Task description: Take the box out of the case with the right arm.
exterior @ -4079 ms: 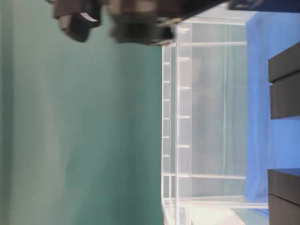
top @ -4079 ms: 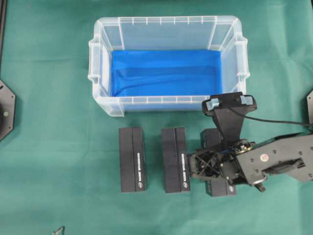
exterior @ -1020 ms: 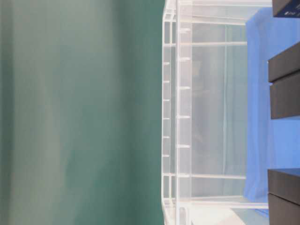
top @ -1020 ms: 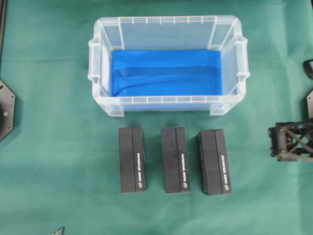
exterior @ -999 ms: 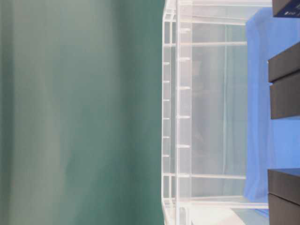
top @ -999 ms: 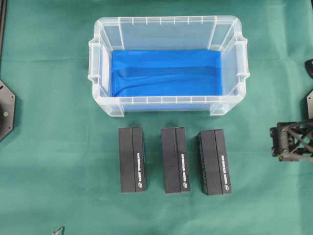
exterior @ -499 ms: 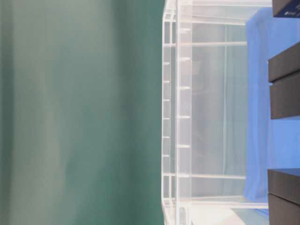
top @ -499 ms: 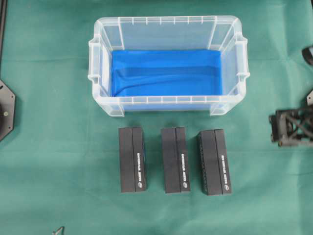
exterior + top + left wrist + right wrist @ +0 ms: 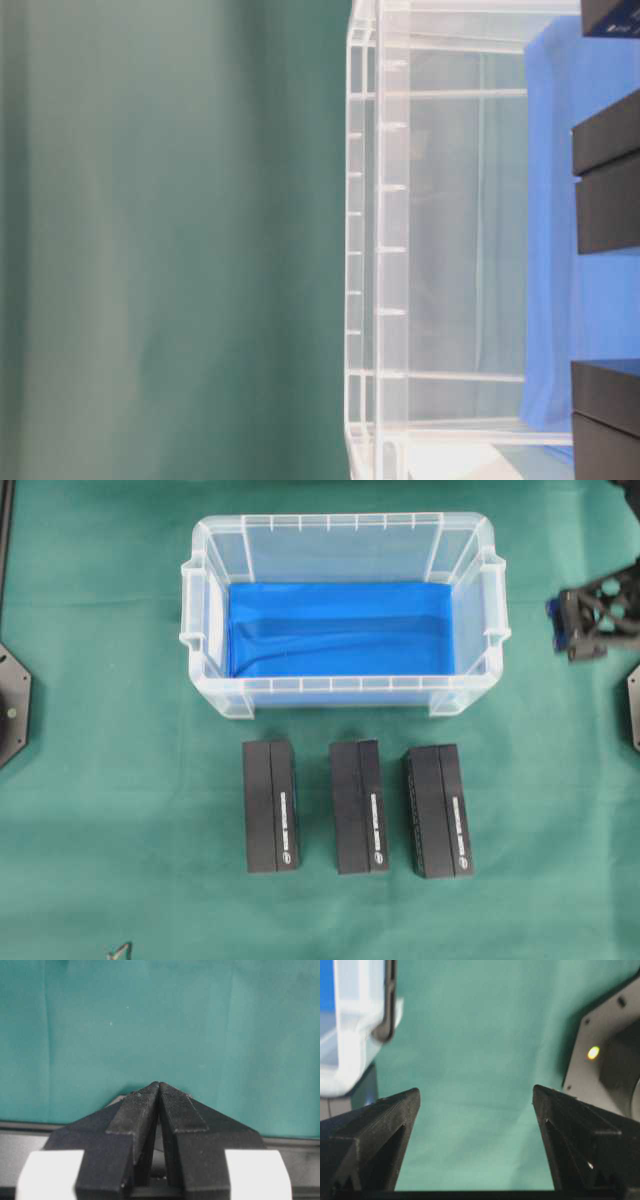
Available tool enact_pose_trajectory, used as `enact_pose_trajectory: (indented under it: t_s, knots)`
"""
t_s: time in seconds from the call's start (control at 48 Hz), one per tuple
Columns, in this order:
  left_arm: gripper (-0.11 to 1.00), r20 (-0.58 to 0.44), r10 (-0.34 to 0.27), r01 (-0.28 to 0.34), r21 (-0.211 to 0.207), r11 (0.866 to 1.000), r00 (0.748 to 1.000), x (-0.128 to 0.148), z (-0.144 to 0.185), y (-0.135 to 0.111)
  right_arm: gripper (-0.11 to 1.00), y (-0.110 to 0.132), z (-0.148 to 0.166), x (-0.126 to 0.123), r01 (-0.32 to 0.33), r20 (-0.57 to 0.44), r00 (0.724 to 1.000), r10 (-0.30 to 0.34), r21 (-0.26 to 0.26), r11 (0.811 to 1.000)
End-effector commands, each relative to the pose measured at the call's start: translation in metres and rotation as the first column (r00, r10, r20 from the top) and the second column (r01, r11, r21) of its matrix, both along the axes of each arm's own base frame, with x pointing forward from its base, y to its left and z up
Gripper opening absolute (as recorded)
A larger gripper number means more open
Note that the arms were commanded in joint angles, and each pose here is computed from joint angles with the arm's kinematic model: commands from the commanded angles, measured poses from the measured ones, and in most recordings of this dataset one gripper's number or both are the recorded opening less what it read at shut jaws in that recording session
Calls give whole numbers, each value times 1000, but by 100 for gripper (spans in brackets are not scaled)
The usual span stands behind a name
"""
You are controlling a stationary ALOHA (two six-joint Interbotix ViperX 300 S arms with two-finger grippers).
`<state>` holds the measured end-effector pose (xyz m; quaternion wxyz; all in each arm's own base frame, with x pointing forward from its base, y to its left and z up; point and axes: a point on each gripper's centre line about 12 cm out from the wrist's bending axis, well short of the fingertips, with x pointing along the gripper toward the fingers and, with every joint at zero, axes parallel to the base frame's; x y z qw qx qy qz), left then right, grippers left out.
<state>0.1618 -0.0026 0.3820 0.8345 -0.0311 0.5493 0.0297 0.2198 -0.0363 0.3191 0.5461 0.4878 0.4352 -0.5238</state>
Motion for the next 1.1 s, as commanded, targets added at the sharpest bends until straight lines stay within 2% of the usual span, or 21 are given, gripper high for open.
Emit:
enact_pose_trajectory:
  t_s: [0.0, 0.25, 1.082]
  knots:
    - [0, 9, 2, -2, 2, 1000, 1000, 1, 3, 1, 87, -12, 5, -1, 10, 25, 1000, -9, -10, 1000]
    - [0, 9, 2, -2, 2, 1000, 1000, 1, 3, 1, 87, -30, 5, -4, 5, 33, 999, -4, -18, 1000]
    - [0, 8, 3, -3, 3, 1000, 1000, 1, 3, 1, 87, -30, 5, -3, 7, 33, 999, -7, -9, 1000]
